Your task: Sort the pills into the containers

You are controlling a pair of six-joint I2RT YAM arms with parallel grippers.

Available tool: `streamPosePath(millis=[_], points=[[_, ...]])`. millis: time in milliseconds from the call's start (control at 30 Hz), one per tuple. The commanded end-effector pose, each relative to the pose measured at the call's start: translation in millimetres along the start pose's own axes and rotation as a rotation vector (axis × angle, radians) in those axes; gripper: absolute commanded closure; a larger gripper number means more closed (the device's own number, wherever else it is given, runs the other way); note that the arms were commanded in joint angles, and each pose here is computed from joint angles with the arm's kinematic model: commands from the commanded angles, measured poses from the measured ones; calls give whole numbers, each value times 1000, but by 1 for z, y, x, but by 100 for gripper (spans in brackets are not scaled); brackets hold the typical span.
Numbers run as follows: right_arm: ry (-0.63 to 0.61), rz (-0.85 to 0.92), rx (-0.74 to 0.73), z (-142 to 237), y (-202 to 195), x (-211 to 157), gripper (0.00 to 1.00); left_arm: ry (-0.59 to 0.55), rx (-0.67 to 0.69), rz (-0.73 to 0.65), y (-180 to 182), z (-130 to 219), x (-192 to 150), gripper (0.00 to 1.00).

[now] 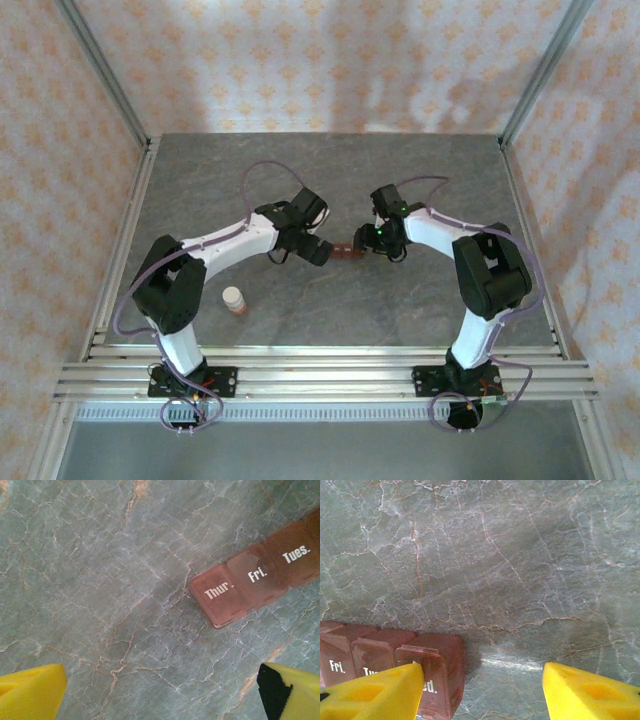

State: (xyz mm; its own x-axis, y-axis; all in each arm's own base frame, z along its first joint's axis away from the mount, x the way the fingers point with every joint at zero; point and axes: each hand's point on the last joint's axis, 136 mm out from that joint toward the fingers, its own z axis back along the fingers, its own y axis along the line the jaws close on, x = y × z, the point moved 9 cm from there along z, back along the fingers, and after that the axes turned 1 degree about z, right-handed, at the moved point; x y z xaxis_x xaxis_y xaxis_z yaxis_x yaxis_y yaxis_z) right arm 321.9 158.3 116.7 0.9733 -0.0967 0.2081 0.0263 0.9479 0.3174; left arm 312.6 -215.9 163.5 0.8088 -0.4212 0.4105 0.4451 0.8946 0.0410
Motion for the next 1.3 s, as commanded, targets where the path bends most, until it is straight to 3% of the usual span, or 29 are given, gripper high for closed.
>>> streamPosePath(millis=[0, 633, 1267], points=[[51, 16, -88, -11, -8, -8, 36, 49, -3, -46, -4, -5, -1, 0], [70, 41, -127, -15, -13, -16, 38, 75, 36, -65, -5, -33, 14, 0], [90, 46, -141, -20, -16, -18, 39, 56, 42, -28, 14, -35, 34, 0]])
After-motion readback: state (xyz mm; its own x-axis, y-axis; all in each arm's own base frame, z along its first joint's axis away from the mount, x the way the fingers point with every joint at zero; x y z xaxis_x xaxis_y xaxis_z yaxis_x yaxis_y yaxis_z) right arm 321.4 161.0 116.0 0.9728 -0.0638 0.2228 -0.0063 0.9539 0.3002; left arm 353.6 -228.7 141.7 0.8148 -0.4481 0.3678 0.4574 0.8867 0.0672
